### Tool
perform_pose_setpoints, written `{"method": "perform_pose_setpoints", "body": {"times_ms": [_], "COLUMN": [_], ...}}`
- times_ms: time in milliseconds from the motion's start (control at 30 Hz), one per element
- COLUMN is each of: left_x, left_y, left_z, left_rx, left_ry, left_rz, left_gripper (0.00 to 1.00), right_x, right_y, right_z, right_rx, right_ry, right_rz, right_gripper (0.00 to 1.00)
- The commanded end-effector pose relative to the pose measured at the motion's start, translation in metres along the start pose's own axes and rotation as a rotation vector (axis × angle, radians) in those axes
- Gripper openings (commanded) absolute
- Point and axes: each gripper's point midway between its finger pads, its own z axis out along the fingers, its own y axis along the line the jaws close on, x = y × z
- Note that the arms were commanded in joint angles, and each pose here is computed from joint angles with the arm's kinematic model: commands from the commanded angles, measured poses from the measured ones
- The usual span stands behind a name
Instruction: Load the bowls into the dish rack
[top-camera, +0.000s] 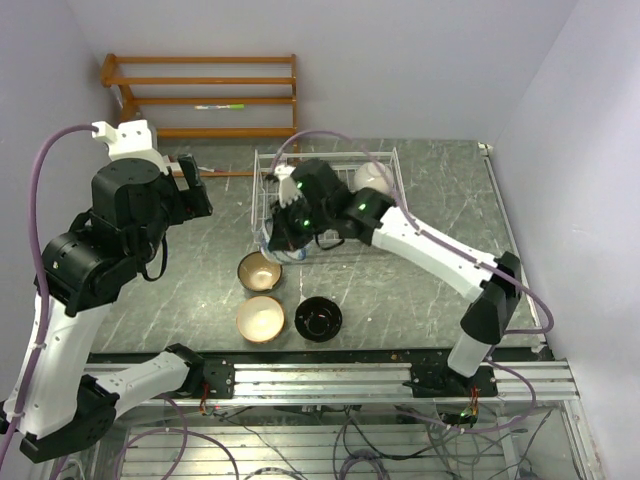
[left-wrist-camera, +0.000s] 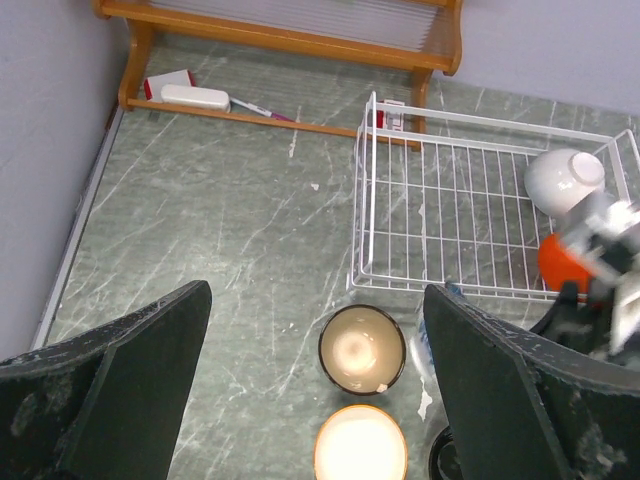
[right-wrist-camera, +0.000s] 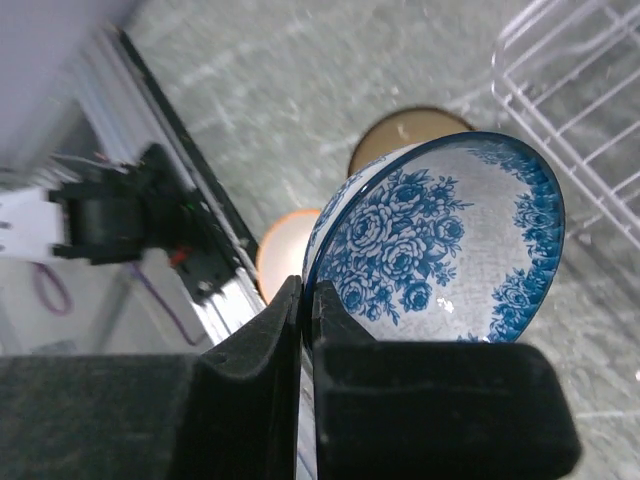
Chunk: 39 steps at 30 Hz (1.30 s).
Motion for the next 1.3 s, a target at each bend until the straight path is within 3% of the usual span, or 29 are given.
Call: {"method": "perform_pose_setpoints", "body": {"times_ms": [0, 300, 467, 900, 1267], "left_x": [-0.014, -0.014, -0.015, -0.015, -0.014], "left_y": [0.003, 0.006, 0.008, 0.009, 0.013], "left_z": [-0.007, -0.012, -0.015, -0.016, -0.018], "left_rx": [-0.004, -0.003, -0.005, -0.002, -0.015], "left_ry": [-0.04, -0.045, -0.05, -0.052, -0.052], "left_rz": [-0.013, -0.023, -0.027, -0.03, -0.017], "left_gripper": [0.99, 0.99, 0.99, 0.99, 0.99], "right_x": [-0.058, -0.123, -0.133, -0.124, -0.092], "right_y": [-0.004, -0.06, -0.096, -0.171, -0.194], "right_z": [-0.041, -0.045, -0.03, 0.04, 0.07], "right_rx": [-0.17, -0.394, -0.48, -0.441, -0.39], "right_ry": [-0.158, -0.33, -0.399, -0.467, -0.416], "right_rz": [0.1, 0.269, 0.442, 0.668, 0.749], "right_gripper": [0.0, 0.0, 0.0, 0.0, 0.0]}}
